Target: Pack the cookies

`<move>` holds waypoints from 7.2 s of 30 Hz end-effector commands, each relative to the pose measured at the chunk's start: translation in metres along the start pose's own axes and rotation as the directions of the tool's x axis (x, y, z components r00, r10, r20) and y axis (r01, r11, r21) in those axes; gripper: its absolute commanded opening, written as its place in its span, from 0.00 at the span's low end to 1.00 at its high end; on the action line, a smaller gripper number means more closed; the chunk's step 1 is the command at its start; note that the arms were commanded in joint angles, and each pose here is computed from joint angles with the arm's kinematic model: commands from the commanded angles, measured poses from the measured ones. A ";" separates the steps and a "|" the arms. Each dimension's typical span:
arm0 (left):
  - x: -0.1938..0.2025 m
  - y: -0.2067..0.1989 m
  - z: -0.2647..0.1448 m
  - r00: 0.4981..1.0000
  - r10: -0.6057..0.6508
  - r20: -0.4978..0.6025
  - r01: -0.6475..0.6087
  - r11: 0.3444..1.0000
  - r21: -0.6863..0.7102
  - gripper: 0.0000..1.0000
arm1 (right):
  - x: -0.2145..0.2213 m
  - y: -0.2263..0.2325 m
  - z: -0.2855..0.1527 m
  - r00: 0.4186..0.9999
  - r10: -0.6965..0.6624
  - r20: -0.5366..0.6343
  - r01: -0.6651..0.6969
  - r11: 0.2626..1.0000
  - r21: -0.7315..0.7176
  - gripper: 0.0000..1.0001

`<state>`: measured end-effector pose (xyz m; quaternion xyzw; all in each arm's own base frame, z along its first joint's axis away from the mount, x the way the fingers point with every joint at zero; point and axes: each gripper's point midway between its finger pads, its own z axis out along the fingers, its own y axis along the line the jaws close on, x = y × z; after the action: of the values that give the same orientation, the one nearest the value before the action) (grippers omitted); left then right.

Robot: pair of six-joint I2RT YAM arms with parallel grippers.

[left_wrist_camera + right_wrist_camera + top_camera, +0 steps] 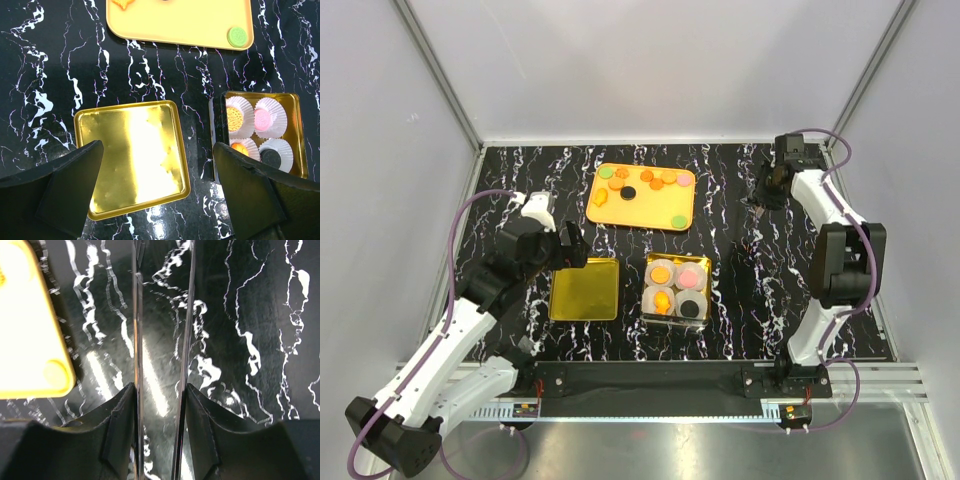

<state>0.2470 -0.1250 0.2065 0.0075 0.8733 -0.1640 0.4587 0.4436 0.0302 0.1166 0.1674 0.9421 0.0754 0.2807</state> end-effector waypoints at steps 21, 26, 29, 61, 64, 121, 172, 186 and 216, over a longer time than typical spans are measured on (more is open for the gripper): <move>-0.016 -0.009 -0.005 0.997 -0.019 0.069 0.016 0.999 0.047 0.99 | 0.029 -0.030 0.074 0.993 0.054 -0.103 -0.040 0.991 0.130 0.61; -0.017 -0.007 -0.005 0.997 -0.020 0.075 0.017 0.999 0.037 0.99 | 0.036 -0.036 0.078 0.991 0.054 -0.122 -0.034 0.987 0.158 0.68; -0.015 -0.004 -0.003 0.998 -0.019 0.067 0.018 1.000 0.017 0.99 | 0.039 -0.038 0.078 0.991 0.055 -0.125 -0.035 0.987 0.160 0.75; 0.104 -0.029 0.102 0.963 0.051 -0.264 -0.133 0.943 -0.305 0.78 | 0.027 0.084 -0.109 0.969 -0.085 0.233 0.125 0.979 -0.161 0.83; 0.117 -0.039 0.114 0.954 0.078 -0.289 -0.168 0.938 -0.303 0.70 | 0.033 0.092 -0.123 0.965 -0.094 0.247 0.143 0.972 -0.187 0.81; 0.000 -0.054 0.113 0.959 -0.147 -0.244 0.137 0.989 -0.055 0.00 | 0.226 0.309 -0.153 0.978 -0.103 0.183 0.209 0.554 -0.806 0.73; -0.011 -0.080 0.095 0.951 -0.116 -0.285 0.142 0.987 0.074 0.34 | 0.240 0.331 -0.107 0.990 -0.030 0.137 0.121 0.673 -0.730 0.01; -0.085 -0.059 0.049 0.995 -0.008 -0.098 0.008 1.000 -0.001 0.77 | 0.214 0.319 -0.126 0.994 -0.047 0.099 0.101 0.741 -0.664 0.00; -0.074 -0.129 0.002 0.573 0.806 0.151 -0.785 0.592 -0.183 0.93 | 0.087 0.273 -0.178 0.976 -0.214 -0.033 0.159 0.813 -0.560 0.05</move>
<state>0.2646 -0.2348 0.2846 0.3622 0.7493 0.0813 0.5484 0.3537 0.3055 0.2545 0.0009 0.9167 0.3037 0.2595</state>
